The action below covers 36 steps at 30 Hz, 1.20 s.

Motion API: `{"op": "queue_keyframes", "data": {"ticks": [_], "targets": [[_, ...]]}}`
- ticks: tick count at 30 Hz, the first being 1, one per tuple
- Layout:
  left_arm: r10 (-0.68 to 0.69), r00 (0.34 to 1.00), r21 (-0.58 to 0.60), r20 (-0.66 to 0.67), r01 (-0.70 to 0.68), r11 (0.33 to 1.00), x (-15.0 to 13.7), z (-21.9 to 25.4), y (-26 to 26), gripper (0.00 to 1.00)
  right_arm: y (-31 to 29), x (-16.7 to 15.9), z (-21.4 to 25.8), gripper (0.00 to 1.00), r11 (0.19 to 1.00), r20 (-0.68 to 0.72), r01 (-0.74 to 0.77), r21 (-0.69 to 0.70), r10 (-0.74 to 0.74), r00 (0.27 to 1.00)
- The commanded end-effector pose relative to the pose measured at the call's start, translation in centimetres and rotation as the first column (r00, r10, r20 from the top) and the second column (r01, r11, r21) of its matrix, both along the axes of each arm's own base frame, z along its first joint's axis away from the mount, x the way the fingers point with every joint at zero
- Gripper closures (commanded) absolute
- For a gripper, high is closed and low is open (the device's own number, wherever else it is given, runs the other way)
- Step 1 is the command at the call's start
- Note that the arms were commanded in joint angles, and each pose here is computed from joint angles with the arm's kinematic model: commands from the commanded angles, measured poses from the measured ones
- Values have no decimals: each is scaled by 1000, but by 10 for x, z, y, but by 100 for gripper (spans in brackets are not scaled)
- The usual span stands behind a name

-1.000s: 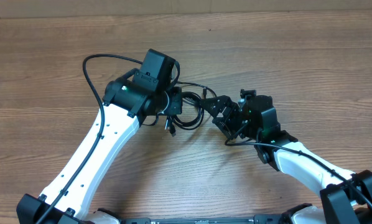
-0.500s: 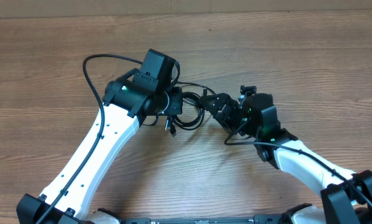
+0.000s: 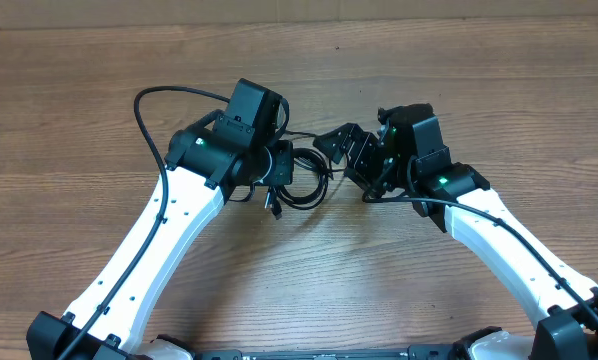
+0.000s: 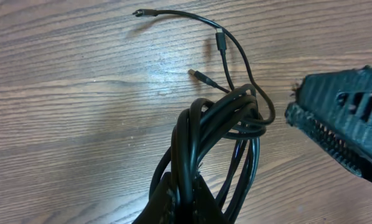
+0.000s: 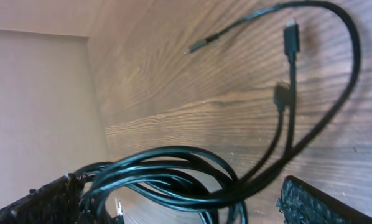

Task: Untangle cables

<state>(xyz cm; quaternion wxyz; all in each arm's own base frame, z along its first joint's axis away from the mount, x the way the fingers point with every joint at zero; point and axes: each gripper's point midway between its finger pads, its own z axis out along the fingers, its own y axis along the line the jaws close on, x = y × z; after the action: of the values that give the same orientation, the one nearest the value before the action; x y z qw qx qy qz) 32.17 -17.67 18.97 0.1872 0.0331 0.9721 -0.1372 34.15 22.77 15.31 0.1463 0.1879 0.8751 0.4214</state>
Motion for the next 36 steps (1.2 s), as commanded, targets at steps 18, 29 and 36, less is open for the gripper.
{"op": "queue_keyframes", "data": {"ticks": [18, 29, 36], "targets": [[-450, 879, 195, 157, 419, 887, 4, 18, -4, 96, -17, -1, 42, 3, 982, -63, 18, 189, -7, 998], [-523, 815, 174, 250, 493, 852, 13, 30, -22, 96, -10, -5, 41, 37, 925, -360, 249, 285, -138, 923], [-549, 784, 192, 289, 515, 836, 18, 36, -28, 96, 8, -2, 54, 30, 898, -374, 280, 338, -145, 916]]}}
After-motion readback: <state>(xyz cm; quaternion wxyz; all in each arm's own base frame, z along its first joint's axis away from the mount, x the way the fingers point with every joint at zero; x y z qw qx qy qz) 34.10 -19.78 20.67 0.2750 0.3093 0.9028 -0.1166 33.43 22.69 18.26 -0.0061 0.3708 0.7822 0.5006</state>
